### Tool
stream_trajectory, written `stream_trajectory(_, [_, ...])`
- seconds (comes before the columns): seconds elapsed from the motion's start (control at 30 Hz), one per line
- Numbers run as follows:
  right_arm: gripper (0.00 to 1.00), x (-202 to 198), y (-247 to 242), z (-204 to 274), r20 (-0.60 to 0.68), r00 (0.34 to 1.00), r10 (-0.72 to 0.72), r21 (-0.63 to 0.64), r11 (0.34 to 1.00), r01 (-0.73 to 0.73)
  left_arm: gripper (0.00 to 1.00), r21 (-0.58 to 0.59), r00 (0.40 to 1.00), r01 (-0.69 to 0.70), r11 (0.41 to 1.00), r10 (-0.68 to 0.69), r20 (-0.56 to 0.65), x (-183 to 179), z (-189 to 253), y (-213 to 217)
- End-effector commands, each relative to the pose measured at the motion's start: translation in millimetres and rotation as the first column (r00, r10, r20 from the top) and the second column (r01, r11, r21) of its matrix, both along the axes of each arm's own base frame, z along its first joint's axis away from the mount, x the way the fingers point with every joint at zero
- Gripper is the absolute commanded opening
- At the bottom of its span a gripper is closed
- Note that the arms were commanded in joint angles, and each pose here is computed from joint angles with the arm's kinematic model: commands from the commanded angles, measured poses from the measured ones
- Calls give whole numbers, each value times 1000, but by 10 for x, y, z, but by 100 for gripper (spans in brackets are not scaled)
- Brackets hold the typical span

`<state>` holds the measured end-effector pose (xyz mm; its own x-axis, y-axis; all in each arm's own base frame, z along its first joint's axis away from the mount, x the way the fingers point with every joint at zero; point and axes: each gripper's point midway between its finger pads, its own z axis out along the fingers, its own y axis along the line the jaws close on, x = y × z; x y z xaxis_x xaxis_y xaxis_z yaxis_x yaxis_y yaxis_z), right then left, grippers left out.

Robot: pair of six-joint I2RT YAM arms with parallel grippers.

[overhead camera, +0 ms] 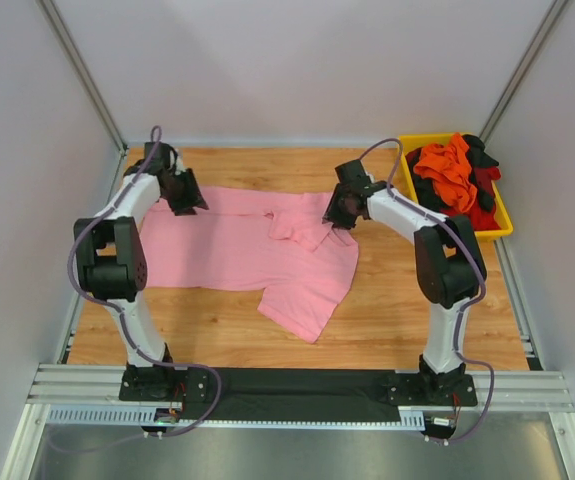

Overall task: Fold and stack the t-shirts
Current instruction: Fold the tshirt

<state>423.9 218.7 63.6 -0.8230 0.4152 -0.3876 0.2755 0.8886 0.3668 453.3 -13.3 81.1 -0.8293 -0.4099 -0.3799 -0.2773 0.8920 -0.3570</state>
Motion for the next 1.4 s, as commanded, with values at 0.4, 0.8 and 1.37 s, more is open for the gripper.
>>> stream_trajectory(0.4, [30, -346, 303, -42, -62, 998, -13, 147, 989, 22, 50, -178, 857, 500, 848, -454, 243, -276, 319, -2062])
stream_trajectory(0.8, [30, -498, 297, -158, -129, 981, -142, 23, 989, 147, 50, -125, 850, 526, 842, -511, 130, -418, -183, -2226])
stream_trajectory(1.37, [28, -403, 423, -262, -123, 983, -137, 39, 989, 143, 46, -118, 858, 512, 851, -502, 110, -332, -307, -2265])
